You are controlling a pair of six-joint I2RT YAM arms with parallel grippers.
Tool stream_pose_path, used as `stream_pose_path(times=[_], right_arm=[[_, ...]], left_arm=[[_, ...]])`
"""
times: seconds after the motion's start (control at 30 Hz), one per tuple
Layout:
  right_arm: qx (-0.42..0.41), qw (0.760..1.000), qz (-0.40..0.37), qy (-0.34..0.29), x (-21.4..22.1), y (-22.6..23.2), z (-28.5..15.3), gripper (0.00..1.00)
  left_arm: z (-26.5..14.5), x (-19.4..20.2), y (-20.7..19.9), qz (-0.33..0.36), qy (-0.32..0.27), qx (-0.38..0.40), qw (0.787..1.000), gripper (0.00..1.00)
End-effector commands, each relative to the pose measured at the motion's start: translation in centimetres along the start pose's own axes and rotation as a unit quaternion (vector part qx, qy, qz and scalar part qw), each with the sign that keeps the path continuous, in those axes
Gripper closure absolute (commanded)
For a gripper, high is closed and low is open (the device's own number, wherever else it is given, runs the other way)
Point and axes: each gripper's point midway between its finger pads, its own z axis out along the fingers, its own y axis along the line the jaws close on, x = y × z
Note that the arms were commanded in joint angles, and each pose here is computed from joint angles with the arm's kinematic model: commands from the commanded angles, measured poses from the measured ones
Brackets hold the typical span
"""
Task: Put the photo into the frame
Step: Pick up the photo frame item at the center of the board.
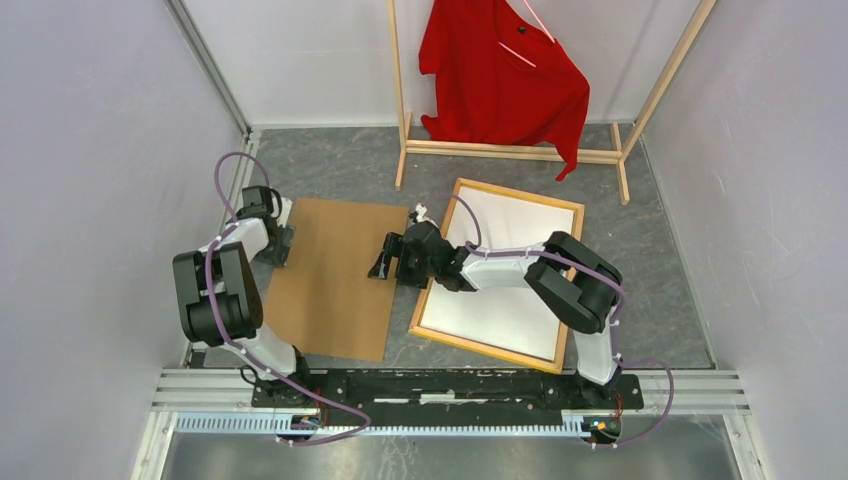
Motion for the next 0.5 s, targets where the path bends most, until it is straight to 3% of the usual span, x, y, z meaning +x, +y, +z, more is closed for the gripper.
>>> stream_pose_path(times=[0.0, 0.13, 0.47], right_arm=[[-0.14, 0.99, 0.03, 0.0, -0.4, 6.9, -1.4, 0.14], [-0.217, 0.975, 0.039, -0.013, -1.4, 10.5, -3.8, 0.16], [-0.405, 0.912, 0.053, -0.051, -3.3, 17.1, -10.6, 0.22]], left_arm=[[1.4, 4.2, -7.2, 0.021, 0.056, 0.144, 0.988, 0.27], [1.1, 4.0, -7.7, 0.025, 0.056, 0.162, 0.985, 0.42], [1.2, 4.9, -8.9, 0.037, 0.068, 0.19, 0.979, 0.47]])
